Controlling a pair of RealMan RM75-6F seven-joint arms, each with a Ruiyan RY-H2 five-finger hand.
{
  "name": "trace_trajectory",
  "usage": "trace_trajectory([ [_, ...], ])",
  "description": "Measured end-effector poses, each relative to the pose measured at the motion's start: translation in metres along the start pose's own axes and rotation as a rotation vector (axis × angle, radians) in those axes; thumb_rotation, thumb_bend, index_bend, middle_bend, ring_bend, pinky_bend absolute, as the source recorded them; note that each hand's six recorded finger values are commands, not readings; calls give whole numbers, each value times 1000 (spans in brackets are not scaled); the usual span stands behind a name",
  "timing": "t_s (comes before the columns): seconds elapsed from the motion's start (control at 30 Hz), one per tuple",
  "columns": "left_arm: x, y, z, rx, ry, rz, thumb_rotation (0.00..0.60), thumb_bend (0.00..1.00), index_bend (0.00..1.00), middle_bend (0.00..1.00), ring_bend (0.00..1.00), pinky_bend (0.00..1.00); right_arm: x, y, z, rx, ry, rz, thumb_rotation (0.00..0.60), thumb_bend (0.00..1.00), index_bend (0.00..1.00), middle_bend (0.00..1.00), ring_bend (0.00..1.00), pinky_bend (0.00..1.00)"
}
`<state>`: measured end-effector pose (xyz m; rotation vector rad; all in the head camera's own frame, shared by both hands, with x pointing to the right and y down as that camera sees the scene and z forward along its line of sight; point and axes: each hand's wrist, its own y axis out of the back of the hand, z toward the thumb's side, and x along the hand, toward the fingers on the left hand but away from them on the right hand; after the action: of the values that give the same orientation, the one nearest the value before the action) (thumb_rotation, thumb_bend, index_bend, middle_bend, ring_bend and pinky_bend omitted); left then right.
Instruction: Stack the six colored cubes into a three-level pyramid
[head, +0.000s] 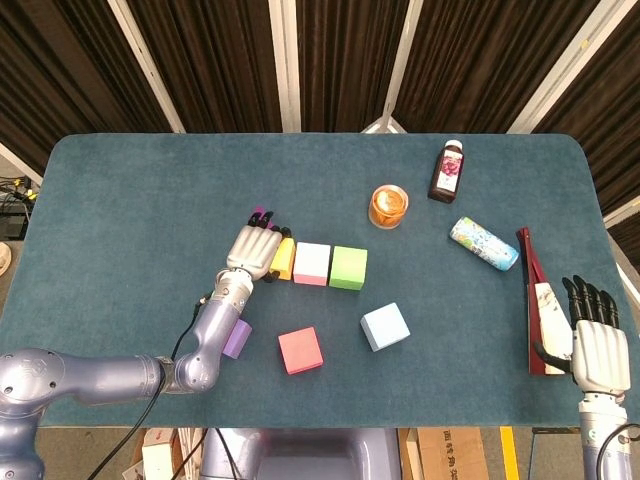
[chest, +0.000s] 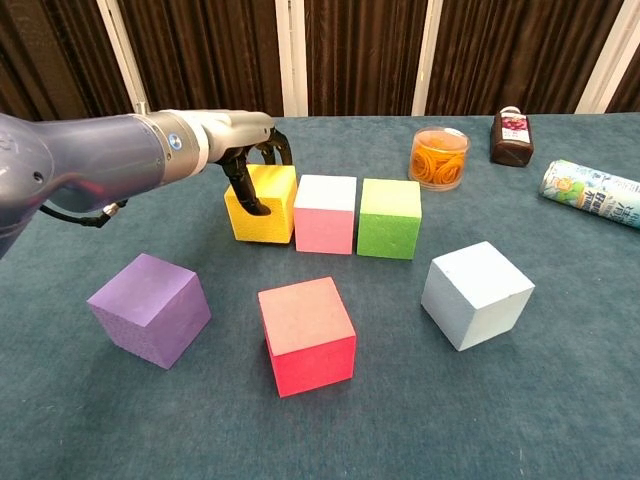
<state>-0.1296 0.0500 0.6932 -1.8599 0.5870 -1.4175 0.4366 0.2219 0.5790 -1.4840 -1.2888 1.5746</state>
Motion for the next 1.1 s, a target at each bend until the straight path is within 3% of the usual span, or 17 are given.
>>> trace_trajectory([
  [1.1,1,-8,15,5,-6,-1,600,340,239,260,0,0,1,2,-3,-13,-17,4,600,198,70,65,21,0],
])
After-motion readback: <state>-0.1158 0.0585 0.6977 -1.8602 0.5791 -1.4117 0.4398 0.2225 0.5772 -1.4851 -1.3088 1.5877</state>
